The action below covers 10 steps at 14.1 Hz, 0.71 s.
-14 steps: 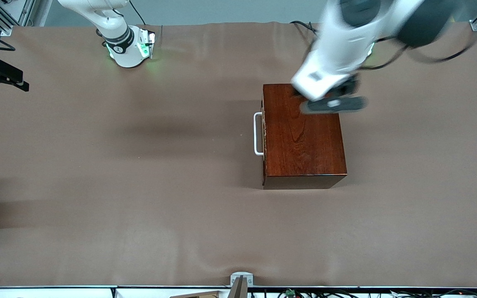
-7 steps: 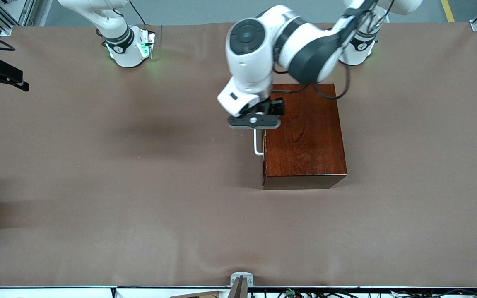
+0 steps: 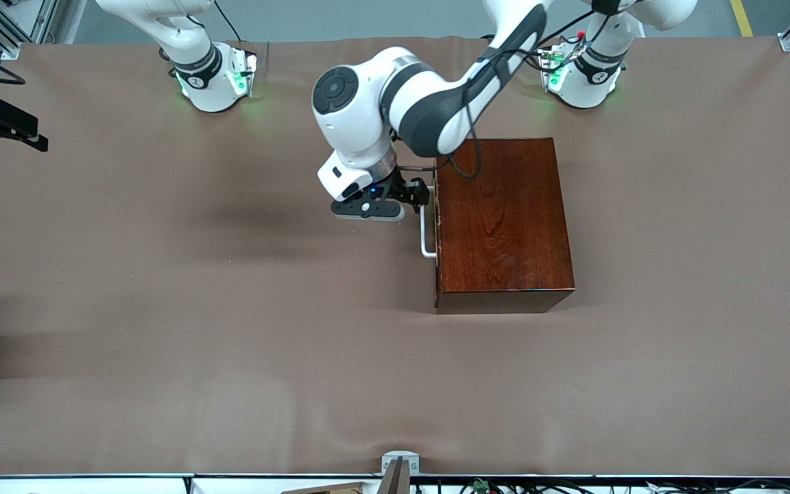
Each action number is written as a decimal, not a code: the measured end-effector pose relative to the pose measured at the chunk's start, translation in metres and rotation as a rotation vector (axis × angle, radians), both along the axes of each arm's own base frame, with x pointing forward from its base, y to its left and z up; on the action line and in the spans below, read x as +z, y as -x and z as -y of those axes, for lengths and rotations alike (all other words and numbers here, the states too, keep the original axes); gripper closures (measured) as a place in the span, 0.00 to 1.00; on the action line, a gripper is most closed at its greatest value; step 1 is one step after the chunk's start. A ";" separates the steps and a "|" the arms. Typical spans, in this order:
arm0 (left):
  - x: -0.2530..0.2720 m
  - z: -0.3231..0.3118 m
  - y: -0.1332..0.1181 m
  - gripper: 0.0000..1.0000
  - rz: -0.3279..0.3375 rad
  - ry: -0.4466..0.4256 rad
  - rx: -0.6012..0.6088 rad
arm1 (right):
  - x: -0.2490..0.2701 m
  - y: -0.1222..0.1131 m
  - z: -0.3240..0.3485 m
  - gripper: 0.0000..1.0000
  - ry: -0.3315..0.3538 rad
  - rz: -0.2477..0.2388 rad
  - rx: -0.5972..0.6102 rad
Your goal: Open drawer, take yellow block, close drawer
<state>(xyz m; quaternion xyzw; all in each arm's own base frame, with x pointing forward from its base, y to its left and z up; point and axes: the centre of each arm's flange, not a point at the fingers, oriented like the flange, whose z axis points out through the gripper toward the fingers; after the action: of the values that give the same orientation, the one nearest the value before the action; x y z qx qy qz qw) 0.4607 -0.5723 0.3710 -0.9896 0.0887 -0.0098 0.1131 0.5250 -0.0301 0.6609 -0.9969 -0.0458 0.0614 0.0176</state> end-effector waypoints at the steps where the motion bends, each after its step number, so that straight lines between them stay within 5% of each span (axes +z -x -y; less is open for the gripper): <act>1: -0.012 0.002 0.003 0.00 -0.010 -0.021 -0.004 | 0.000 0.000 0.000 0.00 0.000 0.000 0.000; 10: -0.067 -0.007 0.003 0.00 -0.052 -0.149 0.005 | 0.000 0.000 0.000 0.00 0.000 0.000 0.000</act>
<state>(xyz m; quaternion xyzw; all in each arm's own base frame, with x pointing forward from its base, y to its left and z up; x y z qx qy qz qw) 0.4578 -0.5652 0.3041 -0.9785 0.0898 0.0228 0.1842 0.5249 -0.0301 0.6608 -0.9969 -0.0459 0.0616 0.0176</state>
